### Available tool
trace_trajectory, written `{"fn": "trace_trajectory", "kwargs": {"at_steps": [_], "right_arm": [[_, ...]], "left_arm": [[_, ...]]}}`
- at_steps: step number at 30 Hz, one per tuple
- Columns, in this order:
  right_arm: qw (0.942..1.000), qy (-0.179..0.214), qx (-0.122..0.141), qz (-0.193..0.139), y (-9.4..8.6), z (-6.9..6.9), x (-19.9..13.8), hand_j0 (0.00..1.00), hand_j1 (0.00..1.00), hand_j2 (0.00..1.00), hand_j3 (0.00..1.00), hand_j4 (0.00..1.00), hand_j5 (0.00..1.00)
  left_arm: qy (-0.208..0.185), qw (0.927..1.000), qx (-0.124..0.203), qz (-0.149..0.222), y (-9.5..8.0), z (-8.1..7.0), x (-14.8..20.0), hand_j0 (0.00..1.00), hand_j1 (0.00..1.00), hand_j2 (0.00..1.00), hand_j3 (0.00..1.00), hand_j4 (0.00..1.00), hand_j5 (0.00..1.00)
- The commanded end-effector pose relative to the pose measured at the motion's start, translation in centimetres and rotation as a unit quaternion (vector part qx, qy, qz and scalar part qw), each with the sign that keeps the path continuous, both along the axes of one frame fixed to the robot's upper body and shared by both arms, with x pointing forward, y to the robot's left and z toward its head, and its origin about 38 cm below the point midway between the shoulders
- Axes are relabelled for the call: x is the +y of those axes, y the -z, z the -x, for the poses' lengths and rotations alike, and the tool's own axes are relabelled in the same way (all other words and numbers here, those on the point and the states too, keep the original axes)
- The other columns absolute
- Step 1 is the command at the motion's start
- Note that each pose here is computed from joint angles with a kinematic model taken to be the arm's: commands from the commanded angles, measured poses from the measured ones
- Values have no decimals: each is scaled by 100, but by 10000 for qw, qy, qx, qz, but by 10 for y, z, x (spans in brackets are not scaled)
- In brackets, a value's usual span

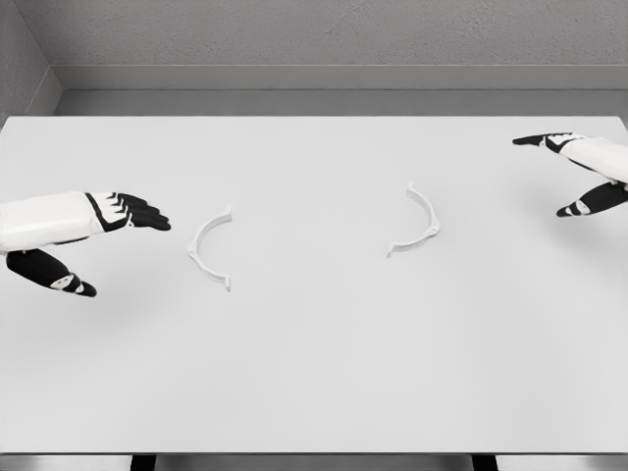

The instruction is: Assemble PVC drainage pipe clamps

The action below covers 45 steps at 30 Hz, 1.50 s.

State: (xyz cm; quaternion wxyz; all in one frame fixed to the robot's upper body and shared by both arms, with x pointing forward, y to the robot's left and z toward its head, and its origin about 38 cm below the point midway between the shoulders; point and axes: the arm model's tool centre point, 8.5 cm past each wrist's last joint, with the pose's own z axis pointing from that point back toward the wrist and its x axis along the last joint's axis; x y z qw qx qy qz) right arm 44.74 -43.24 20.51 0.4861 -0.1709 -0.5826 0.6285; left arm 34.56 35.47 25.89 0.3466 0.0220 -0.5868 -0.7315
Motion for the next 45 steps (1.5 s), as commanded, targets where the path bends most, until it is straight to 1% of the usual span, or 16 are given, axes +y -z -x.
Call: {"fn": "trace_trajectory", "kwargs": {"at_steps": [1,4,8,11,16,18,22,24,25,26,28,34,36,38,42,45], "right_arm": [[10000,-10,-18,-33,-2,0,1,100,100,100,100,100,100],[9998,-57,-60,-168,-2,-7,11,100,100,100,100,100,100],[9978,-68,-78,-660,5,-42,46,100,100,100,100,100,100],[9971,-171,65,-737,11,-57,68,100,100,100,100,100,100],[9977,-68,444,-507,33,-85,98,100,100,100,100,100,100],[9961,-46,595,-646,40,-92,110,100,100,100,100,100,100],[9919,-26,945,-849,65,-94,128,100,100,100,100,100,100],[9905,27,1043,-891,70,-94,129,100,100,100,100,100,100],[9905,27,1043,-891,70,-94,129,100,100,100,100,100,100],[9905,27,1043,-891,70,-94,129,100,100,100,100,100,100],[9906,13,1042,-881,70,-95,130,100,100,100,100,100,100],[9902,-99,1089,-864,74,-95,142,100,100,100,100,100,100],[9901,-119,1093,-870,74,-95,145,100,100,100,100,100,100],[9900,-135,1098,-872,75,-95,147,100,100,100,100,100,100],[9896,-191,1110,-900,76,-95,154,100,100,100,100,100,100],[9895,-322,1102,-880,75,-96,168,100,100,100,100,100,100]], "left_arm": [[-15,10000,19,8,-1,0,1,100,100,100,100,100,100],[-18,10000,-87,23,-7,-2,1,100,100,100,100,100,100],[0,10000,-69,31,-6,-1,-1,100,100,100,100,100,100],[-10,9999,-115,-5,-8,-2,0,100,100,100,100,100,100],[51,9998,-154,-93,-6,0,-4,100,100,100,100,100,100],[80,9998,-144,-64,-4,0,-6,100,100,100,100,100,100],[40,9997,-215,-117,-7,-3,-4,100,100,100,100,100,100],[67,9991,-398,-123,-20,-7,-6,100,100,100,100,100,100],[78,9973,-676,-290,-33,-12,-7,100,100,100,100,100,100],[84,9952,-870,-444,-31,-16,-11,100,100,100,100,100,100],[177,9956,-913,-146,-26,-20,-26,100,100,100,100,100,100],[270,9944,-1009,154,-19,-30,-46,100,100,100,100,100,100],[198,9941,-1065,-110,-8,-33,-45,100,100,100,100,100,100],[192,9953,-944,113,-11,-31,-43,100,100,100,100,100,100],[195,9959,-876,80,-7,-31,-42,100,100,100,100,100,100],[-58,9949,-983,-208,-6,-40,-28,100,100,100,100,100,100]]}}
